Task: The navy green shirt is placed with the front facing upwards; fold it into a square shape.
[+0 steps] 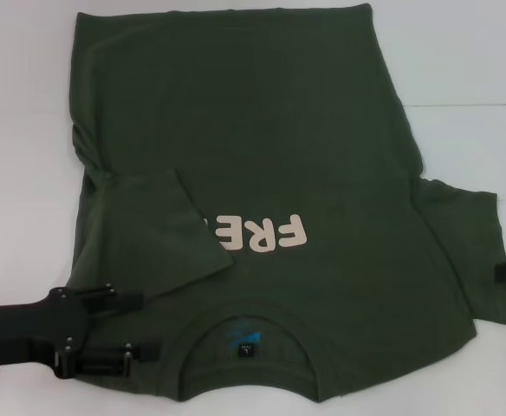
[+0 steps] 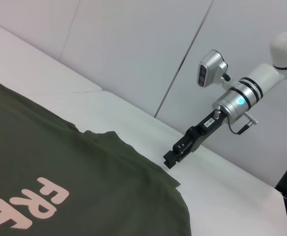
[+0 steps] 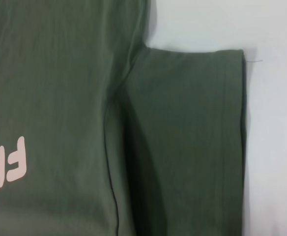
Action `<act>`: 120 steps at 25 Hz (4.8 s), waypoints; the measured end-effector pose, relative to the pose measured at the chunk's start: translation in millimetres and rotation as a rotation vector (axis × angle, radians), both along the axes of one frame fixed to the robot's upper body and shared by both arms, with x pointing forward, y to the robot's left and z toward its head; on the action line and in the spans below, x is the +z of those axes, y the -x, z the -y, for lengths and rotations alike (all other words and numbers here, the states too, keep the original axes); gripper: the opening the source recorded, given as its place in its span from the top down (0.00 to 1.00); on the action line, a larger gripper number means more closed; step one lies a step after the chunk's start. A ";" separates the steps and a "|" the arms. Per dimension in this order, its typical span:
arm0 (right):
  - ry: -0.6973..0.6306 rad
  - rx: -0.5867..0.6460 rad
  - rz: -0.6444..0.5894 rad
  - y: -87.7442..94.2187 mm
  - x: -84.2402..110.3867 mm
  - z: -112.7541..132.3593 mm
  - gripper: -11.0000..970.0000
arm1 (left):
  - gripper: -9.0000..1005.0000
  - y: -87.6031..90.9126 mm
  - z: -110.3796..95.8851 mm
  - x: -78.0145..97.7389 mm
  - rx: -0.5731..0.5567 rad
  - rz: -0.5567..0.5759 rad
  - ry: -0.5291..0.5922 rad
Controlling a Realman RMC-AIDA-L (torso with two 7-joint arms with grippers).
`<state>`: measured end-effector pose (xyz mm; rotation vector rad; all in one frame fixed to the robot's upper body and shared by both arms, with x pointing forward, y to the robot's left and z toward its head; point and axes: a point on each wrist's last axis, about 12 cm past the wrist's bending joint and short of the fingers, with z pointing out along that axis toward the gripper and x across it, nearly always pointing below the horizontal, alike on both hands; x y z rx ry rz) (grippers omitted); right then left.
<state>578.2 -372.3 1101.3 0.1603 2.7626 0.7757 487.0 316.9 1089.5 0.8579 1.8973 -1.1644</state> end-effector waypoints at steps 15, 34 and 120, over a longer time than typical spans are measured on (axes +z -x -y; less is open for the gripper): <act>-0.001 -0.002 0.008 -1.0 -3.6 -4.9 0.34 | 0.08 -0.1 1.1 -0.5 -0.004 -0.001 -0.002; -0.002 -0.003 0.011 -1.4 -8.3 -11.4 0.34 | 0.08 -0.1 1.1 -0.5 -0.004 -0.001 -0.002; 0.219 0.049 0.020 -41.7 13.1 -40.8 0.34 | 0.09 -1.4 3.2 -1.5 -0.006 -0.005 0.002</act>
